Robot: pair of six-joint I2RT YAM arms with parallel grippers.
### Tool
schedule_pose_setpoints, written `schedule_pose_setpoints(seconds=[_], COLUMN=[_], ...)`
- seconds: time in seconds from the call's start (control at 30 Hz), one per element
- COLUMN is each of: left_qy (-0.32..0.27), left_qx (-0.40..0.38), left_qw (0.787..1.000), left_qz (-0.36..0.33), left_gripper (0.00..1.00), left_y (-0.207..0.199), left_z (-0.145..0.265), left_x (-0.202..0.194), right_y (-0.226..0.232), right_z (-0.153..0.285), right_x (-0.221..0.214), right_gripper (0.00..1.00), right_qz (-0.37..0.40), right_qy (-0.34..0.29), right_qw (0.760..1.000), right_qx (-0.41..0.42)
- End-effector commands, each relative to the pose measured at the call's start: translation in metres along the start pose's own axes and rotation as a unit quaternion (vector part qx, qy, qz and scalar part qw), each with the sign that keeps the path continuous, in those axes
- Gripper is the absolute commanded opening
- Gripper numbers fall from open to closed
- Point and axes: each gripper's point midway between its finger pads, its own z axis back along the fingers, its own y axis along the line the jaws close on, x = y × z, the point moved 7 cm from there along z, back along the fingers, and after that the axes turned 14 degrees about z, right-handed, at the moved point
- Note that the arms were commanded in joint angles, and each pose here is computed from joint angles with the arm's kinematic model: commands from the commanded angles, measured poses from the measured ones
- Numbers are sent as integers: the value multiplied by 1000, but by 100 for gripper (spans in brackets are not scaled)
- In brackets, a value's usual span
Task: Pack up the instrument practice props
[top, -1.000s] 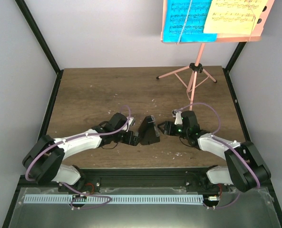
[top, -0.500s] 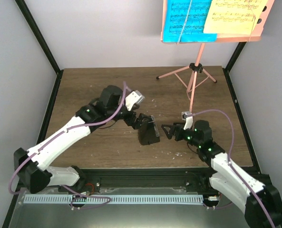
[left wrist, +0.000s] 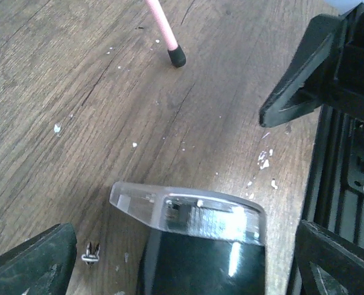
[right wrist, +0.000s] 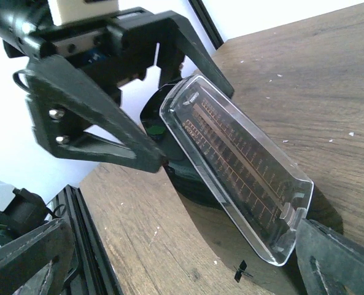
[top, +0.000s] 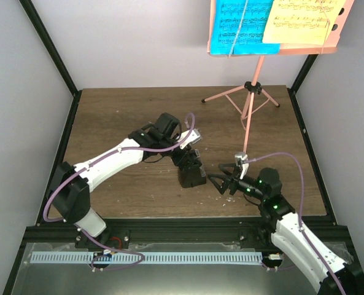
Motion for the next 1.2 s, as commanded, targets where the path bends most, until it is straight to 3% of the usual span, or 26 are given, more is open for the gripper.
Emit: schedule_pose_setpoints(seconds=[0.0,0.33,0.47,0.67,0.77,1.03,1.17], left_qy=[-8,16,18,33,40,45,46], left_qx=[-12,-22,-43,-72,-70,-59,-56], left_qw=[1000,1000,998,993,992,992,992], left_qz=[-26,3,32,85,95,100,101], left_gripper=[94,57,49,42,42,41,41], left_y=[5,17,25,46,51,56,57], left_z=[-10,-20,-15,-9,-11,-12,-12], left_x=[-4,-4,0,5,3,2,2], right_y=[1,-7,-14,-16,-14,-24,-19], right_z=[3,-1,-7,-35,-47,-65,-73], right_x=[0,-27,-37,-56,-61,-61,-58], right_gripper=[100,100,100,100,100,100,100], right_qz=[8,-12,-19,11,27,111,141], right_qy=[-17,3,19,95,106,133,137], right_qw=[1000,1000,1000,995,993,978,977], right_qx=[-1,1,-16,-42,-35,-113,-79])
